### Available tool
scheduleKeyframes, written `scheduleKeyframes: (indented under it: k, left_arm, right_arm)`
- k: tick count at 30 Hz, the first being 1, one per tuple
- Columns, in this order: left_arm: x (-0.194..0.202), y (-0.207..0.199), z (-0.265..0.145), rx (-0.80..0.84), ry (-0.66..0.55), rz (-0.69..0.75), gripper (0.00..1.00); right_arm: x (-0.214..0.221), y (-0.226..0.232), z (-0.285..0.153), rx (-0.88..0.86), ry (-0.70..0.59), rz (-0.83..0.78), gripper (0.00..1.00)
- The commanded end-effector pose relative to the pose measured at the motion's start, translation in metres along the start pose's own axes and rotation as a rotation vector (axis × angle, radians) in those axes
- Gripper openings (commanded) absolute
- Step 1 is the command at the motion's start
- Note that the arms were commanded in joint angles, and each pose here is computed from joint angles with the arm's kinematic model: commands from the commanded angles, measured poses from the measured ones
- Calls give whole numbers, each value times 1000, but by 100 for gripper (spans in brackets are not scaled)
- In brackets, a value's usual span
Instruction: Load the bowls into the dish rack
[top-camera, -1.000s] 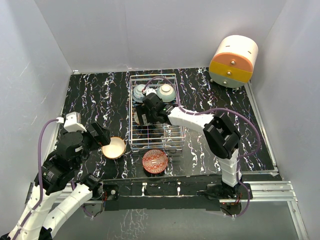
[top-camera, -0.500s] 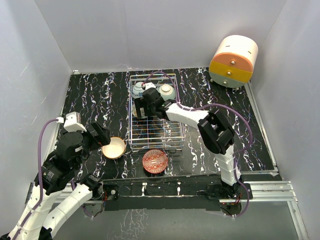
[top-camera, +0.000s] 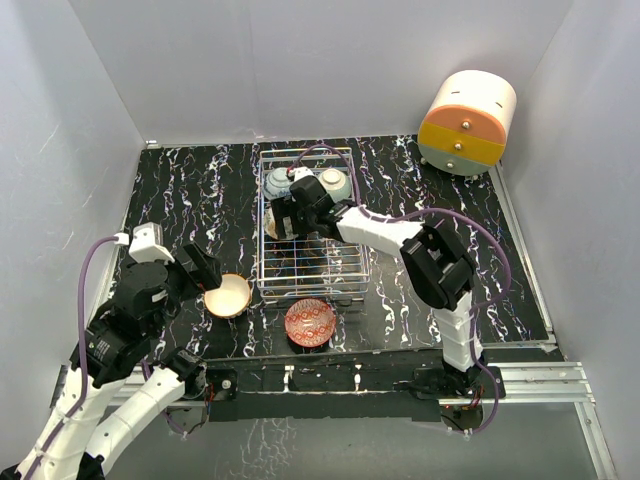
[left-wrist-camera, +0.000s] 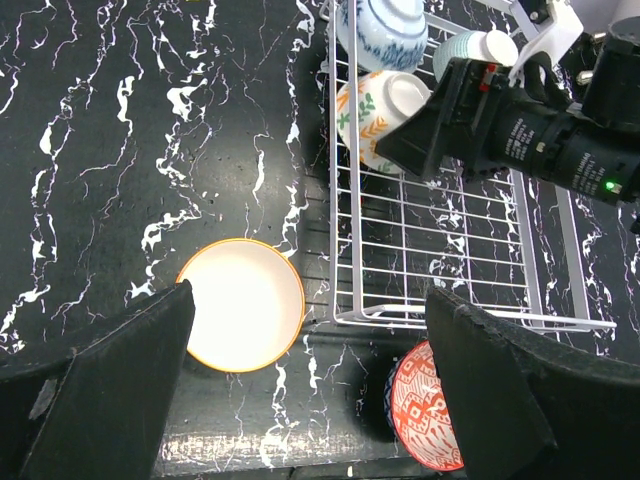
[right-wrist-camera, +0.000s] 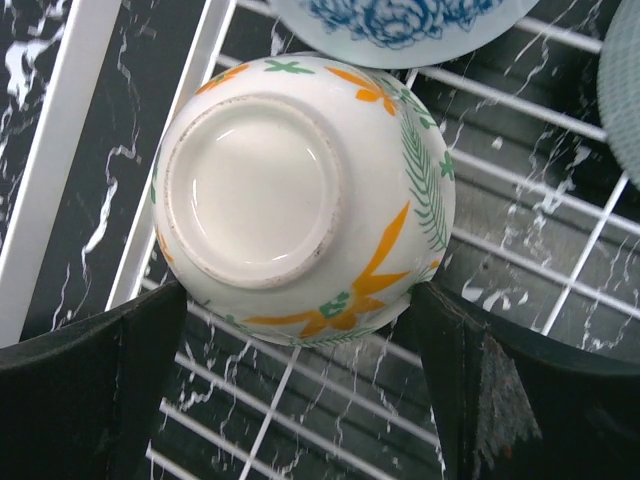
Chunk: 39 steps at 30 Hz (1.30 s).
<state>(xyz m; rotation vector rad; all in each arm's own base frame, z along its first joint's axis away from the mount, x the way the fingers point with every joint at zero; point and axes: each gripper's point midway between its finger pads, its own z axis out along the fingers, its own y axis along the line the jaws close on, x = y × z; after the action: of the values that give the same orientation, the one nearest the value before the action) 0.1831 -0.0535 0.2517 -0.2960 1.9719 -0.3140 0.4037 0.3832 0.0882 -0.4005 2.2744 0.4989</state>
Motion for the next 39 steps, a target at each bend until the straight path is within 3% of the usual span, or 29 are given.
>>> scheduleKeyframes:
  k: [1,12,21,31,39]
  left_arm:
    - [4,0,6,-10,13,18,97]
    - [0,-8,4,22,13,15,97]
    - [-4,-72,-9,384,29,110,97]
    - [6,-108,5,532,85,103,97]
    - [2,-134,14,609,99,65,95]
  right_arm:
    - [-35,23,-37,-105,-96,-10,99]
    - [-72,32,-80,-130,-170,-8,99]
    - [-116,-25,-176,-20,-317,124,99]
    - [-57,-135,-258,170,-287,236,99]
    - [-41,-158,-276,165,-282,292,99]
